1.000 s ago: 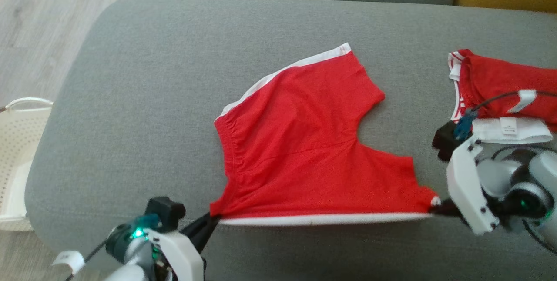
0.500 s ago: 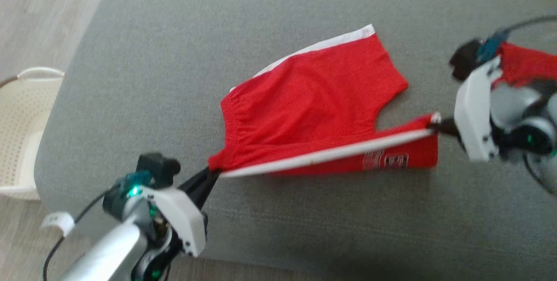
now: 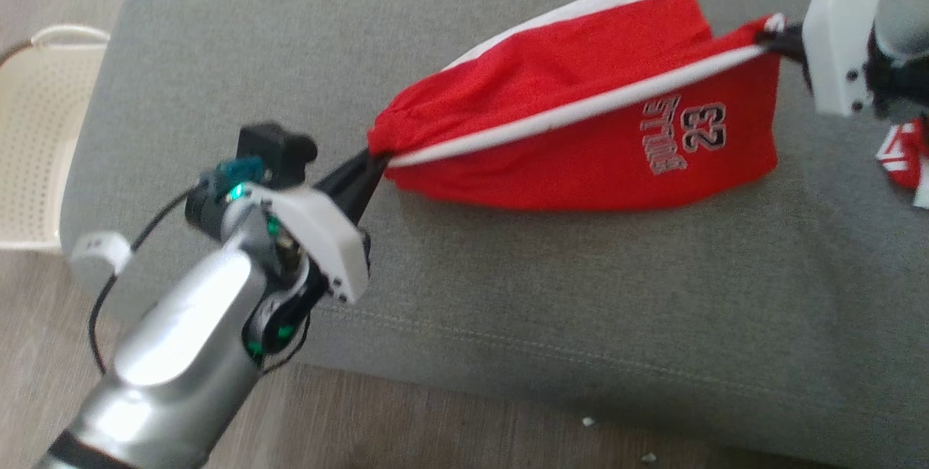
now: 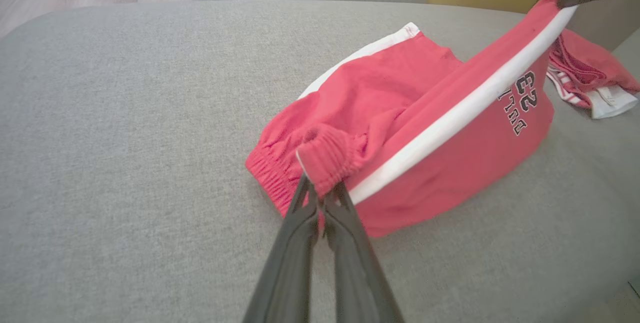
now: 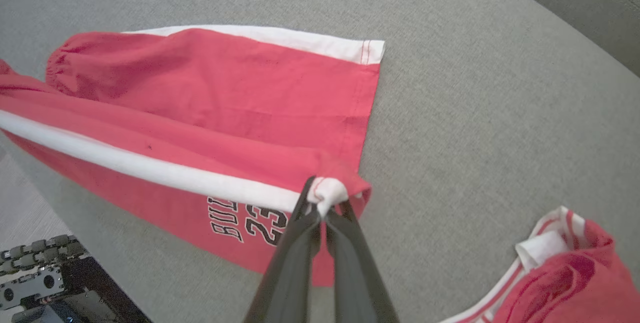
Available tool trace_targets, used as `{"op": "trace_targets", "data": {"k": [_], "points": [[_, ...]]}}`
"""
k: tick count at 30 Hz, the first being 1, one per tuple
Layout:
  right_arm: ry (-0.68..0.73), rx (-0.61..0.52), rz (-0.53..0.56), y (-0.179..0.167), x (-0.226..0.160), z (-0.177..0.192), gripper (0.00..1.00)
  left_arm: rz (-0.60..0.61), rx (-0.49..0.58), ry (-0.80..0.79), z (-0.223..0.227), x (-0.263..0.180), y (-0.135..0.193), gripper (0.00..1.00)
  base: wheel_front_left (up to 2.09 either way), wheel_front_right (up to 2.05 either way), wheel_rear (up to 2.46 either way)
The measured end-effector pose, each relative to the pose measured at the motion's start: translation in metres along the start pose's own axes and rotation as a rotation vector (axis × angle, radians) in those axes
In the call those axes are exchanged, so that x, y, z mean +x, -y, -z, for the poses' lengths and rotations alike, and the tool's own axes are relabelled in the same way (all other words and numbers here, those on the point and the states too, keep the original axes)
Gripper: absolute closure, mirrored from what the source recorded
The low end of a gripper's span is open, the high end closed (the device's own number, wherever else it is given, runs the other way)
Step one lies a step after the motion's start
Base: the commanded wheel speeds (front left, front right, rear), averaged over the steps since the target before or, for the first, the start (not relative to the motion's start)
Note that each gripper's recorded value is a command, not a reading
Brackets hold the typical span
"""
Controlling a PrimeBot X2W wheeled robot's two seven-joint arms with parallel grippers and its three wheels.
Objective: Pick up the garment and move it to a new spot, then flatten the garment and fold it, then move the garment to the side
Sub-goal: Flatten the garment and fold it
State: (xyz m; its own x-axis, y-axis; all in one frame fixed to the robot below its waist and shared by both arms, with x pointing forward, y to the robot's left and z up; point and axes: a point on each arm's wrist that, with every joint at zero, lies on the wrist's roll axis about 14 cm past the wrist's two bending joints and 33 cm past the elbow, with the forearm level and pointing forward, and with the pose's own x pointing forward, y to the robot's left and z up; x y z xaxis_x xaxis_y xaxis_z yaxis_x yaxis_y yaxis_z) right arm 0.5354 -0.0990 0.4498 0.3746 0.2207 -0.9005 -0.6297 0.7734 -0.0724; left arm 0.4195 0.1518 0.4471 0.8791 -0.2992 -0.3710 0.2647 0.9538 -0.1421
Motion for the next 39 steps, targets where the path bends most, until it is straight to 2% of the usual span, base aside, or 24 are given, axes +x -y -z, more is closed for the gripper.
{"op": "trace_targets", "data": {"k": [11, 28, 29, 30, 31, 32, 33, 39], "points": [[0.066, 0.03, -0.007, 0.006, 0.046, -0.033, 1.0, -0.038, -0.018, -0.059, 0.007, 0.041, -0.02, 1.0, 0.0, 0.0, 0.0], [0.141, 0.029, 0.014, 0.02, 0.098, -0.058, 1.0, -0.099, -0.016, -0.126, 0.018, 0.084, -0.049, 1.0, 0.0, 0.0, 0.0], [0.148, 0.034, 0.014, 0.02, 0.1, -0.059, 0.85, -0.103, -0.018, -0.129, 0.02, 0.085, -0.05, 1.0, 0.0, 0.0, 0.0], [0.162, 0.035, 0.019, 0.022, 0.102, -0.061, 0.85, -0.102, -0.019, -0.132, 0.021, 0.087, -0.05, 1.0, 0.0, 0.0, 0.0], [0.162, 0.035, 0.019, 0.022, 0.102, -0.061, 0.0, -0.102, -0.019, -0.132, 0.021, 0.087, -0.05, 1.0, 0.0, 0.0, 0.0], [0.18, 0.037, 0.026, 0.024, 0.104, -0.064, 0.0, -0.103, -0.02, -0.132, 0.021, 0.089, -0.05, 0.69, 0.0, 0.0, 0.0], [0.198, 0.036, 0.034, 0.026, 0.105, -0.067, 0.0, -0.105, -0.02, -0.132, 0.022, 0.091, -0.051, 0.0, 0.0, 0.0, 0.0], [0.233, 0.059, 0.047, 0.029, 0.108, -0.069, 0.0, -0.126, -0.022, -0.128, 0.024, 0.096, -0.058, 0.0, 0.0, 0.0, 0.0]]}}
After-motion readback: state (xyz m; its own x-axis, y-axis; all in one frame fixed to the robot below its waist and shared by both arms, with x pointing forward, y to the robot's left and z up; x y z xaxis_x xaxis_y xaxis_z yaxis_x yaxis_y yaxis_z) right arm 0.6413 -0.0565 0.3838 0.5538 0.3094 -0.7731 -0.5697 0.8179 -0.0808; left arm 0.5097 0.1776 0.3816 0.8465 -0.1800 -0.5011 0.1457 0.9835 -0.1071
